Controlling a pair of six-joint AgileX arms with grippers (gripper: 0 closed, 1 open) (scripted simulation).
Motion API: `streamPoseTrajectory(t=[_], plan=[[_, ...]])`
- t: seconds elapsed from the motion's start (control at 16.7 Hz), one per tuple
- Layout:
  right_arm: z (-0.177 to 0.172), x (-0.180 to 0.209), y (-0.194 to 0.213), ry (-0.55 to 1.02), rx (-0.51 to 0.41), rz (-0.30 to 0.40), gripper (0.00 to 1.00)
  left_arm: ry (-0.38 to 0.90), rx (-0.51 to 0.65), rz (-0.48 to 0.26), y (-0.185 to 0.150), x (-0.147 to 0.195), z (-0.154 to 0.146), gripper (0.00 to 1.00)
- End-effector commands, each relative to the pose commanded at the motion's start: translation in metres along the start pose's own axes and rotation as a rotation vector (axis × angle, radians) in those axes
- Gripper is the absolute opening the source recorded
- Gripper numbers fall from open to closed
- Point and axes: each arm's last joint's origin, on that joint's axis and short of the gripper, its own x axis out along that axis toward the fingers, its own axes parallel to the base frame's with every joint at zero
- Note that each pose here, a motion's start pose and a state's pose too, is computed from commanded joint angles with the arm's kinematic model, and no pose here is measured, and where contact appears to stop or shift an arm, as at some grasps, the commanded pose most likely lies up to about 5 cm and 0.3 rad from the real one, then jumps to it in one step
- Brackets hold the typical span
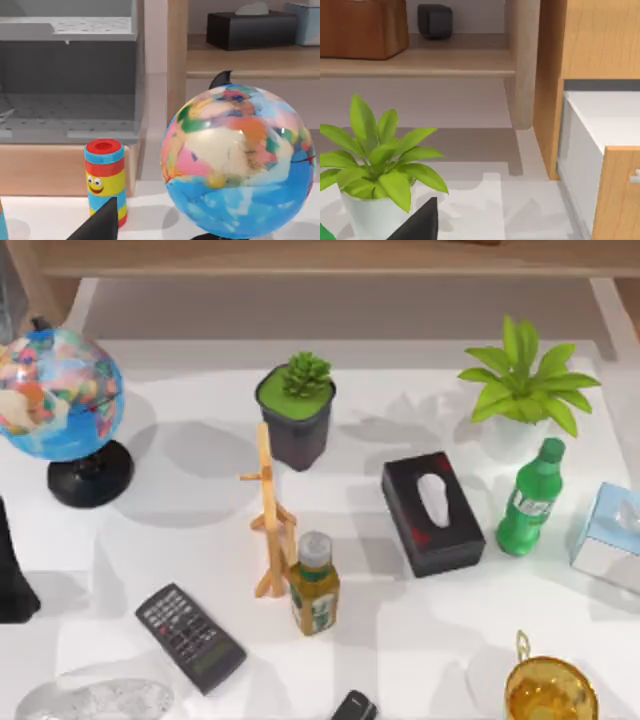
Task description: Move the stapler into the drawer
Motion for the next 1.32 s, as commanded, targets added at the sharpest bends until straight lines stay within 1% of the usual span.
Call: streamPoseTrajectory(t=[0.18,0.36,0.54,0.72,0.9,1.02,1.08,1.2,1.32], plan=[[0.002,0.0,0.001,0.007,0.009,0.007,1.0,0.0,0.0,0.0,0.0,0.0,0.0,1.0],[0.015,0.001,0.007,0.073,0.089,0.066,1.0,0.0,0.0,0.0,0.0,0.0,0.0,1.0],[0.038,0.007,0.02,0.213,0.229,0.158,1.0,0.0,0.0,0.0,0.0,0.0,0.0,1.0],[0.066,0.019,0.041,0.423,0.391,0.24,1.0,0.0,0.0,0.0,0.0,0.0,0.0,1.0],[0.091,0.038,0.075,0.681,0.537,0.276,1.0,0.0,0.0,0.0,0.0,0.0,0.0,1.0],[0.103,0.052,0.106,0.865,0.609,0.261,1.0,0.0,0.0,0.0,0.0,0.0,0.0,1.0],[0.106,0.058,0.124,0.956,0.634,0.24,1.0,0.0,0.0,0.0,0.0,0.0,0.0,1.0],[0.107,0.067,0.164,1.128,0.664,0.172,1.0,0.0,0.0,0.0,0.0,0.0,0.0,1.0],[0.099,0.072,0.206,1.275,0.664,0.071,1.0,0.0,0.0,0.0,0.0,0.0,0.0,1.0]])
